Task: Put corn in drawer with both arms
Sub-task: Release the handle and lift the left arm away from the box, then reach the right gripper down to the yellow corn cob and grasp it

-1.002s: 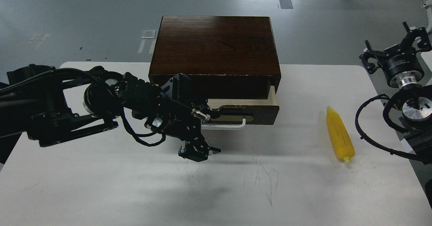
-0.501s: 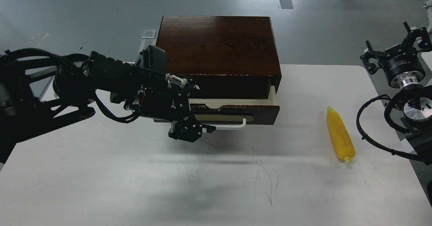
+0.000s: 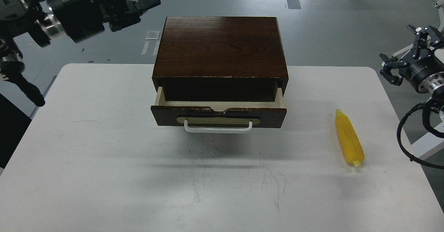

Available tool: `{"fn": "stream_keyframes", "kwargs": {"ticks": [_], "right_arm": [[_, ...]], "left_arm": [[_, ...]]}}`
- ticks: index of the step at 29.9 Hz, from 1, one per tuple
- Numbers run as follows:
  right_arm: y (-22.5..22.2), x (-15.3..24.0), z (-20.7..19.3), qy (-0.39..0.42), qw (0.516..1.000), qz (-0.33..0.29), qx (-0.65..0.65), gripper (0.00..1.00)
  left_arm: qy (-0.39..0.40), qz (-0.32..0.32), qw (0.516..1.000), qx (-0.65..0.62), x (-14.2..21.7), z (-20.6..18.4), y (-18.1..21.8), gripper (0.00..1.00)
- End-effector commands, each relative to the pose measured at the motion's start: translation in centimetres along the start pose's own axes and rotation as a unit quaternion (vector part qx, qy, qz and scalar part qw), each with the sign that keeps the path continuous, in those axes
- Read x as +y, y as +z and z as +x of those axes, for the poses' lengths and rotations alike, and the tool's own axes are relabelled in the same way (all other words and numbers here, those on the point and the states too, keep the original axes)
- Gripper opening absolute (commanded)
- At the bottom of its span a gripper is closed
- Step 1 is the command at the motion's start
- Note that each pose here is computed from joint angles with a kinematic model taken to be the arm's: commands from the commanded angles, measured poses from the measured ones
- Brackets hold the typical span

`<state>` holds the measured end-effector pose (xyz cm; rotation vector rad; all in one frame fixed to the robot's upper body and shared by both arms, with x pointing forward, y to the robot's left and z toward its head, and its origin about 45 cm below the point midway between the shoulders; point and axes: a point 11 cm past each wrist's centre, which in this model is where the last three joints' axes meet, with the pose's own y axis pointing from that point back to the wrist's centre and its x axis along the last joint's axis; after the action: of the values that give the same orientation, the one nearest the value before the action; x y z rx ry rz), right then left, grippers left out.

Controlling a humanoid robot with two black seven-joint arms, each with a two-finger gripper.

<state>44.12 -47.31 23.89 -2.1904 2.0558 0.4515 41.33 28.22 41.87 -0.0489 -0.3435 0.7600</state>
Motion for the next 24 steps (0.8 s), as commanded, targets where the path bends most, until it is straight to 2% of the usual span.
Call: {"fn": "stream_keyframes", "kwargs": {"ticks": [1, 6, 8, 13, 16, 21, 24], "right_arm": [[-1.2, 0.7, 0.1, -0.021, 0.997, -0.027, 0.063, 1.0], [-1.9, 0.8, -3.5, -0.108, 0.973, -0.079, 0.186, 1.0], [-0.9, 1.4, -5.2, -0.158, 0.941, -0.122, 0.274, 1.0], [1.5, 2.7, -7.5, -0.225, 0.868, -0.19, 0.4, 1.0], [3.0, 3.3, -6.4, -0.226, 0.804, -0.221, 0.503, 1.0], [4.2, 3.6, -4.7, -0.232, 0.692, -0.253, 0.635, 1.0], [5.1, 3.6, -4.6, -0.238, 0.68, -0.265, 0.641, 1.0]], "left_arm": [[0.092, -0.024, 0.989, 0.117, 0.9, 3.7, -2.4, 0.98], [0.174, -0.085, 0.95, 0.244, 1.7, 6.4, -3.6, 0.98], [0.198, -0.109, 0.93, 0.29, 1.8, 6.8, -3.9, 0.98], [0.223, -0.136, 0.908, 0.329, 1.9, 6.9, -5.2, 0.98], [0.256, -0.135, 0.898, 0.331, 3.0, 7.7, -7.1, 0.98], [0.272, -0.095, 0.894, 0.343, 3.9, 8.2, -10.2, 0.98], [0.282, -0.098, 0.891, 0.343, 4.3, 8.7, -10.3, 0.98]]}}
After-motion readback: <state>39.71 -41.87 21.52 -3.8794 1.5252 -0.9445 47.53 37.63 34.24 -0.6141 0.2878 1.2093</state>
